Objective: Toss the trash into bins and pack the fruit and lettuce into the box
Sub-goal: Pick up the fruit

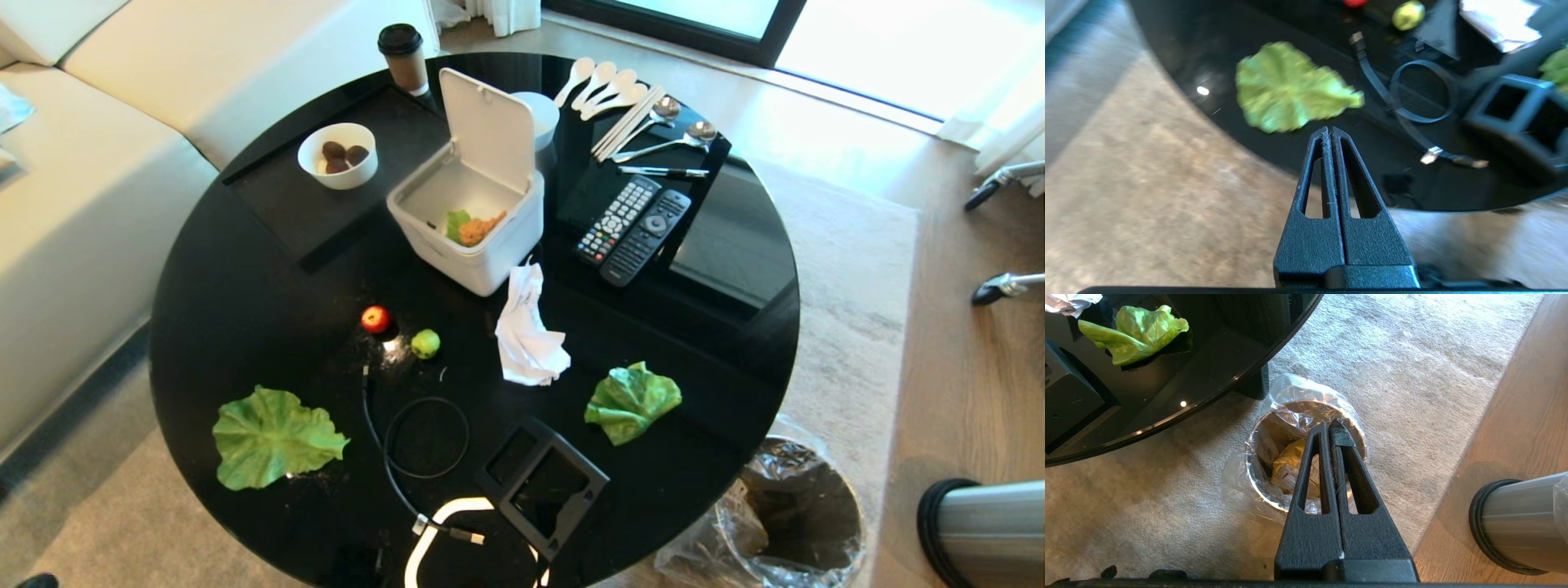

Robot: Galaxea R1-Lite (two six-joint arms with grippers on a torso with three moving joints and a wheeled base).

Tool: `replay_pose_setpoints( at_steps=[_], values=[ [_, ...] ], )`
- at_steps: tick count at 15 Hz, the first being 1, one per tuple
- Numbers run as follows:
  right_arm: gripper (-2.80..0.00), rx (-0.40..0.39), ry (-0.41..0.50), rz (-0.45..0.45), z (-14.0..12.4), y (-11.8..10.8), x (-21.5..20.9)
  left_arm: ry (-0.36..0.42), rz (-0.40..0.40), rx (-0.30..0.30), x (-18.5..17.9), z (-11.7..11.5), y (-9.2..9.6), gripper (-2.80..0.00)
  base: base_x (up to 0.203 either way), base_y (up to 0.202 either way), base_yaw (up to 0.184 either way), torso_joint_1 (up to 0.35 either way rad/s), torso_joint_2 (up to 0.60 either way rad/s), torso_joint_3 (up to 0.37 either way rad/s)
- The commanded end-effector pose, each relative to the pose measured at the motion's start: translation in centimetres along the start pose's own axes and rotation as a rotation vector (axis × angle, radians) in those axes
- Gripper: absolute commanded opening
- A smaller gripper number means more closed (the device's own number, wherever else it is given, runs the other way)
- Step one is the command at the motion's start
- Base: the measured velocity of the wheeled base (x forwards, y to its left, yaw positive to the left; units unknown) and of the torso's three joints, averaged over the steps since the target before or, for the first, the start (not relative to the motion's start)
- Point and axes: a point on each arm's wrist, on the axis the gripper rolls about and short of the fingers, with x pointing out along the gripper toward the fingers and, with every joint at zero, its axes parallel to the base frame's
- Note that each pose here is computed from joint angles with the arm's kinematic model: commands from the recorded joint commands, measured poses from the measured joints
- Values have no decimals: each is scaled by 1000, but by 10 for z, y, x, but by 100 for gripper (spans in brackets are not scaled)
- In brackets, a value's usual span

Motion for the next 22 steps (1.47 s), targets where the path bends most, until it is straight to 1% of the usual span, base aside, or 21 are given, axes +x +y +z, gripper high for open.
replay_pose_setpoints(
  at_steps=[1,4,7,10,14,16,19,20,22],
  values=[
    [-280,-1,0,1,0,0,0,129,-44,-4,29,31,-4,-280,0,0,0,0,0,0],
    [-280,-1,0,1,0,0,0,203,-99,-9,62,61,-11,-280,0,0,0,0,0,0],
    [-280,-1,0,1,0,0,0,253,-167,-15,103,79,-18,-280,0,0,0,0,0,0],
    [-280,-1,0,1,0,0,0,295,-235,-23,140,84,-24,-280,0,0,0,0,0,0],
    [-280,-1,0,1,0,0,0,353,-268,-29,182,89,-30,-280,0,0,0,0,0,0],
    [-280,-1,1,1,0,0,0,378,-302,-35,196,89,-32,-280,0,0,0,0,0,0],
    [-280,-1,0,1,0,0,0,407,-325,-31,214,88,-38,-280,0,0,0,0,0,0],
    [-280,-1,0,1,0,0,0,415,-336,-25,219,87,-41,0,0,0,0,0,0,0],
    [-280,-1,1,1,0,0,0,428,-351,-12,228,86,-46,0,0,0,0,0,0,0]
  ],
)
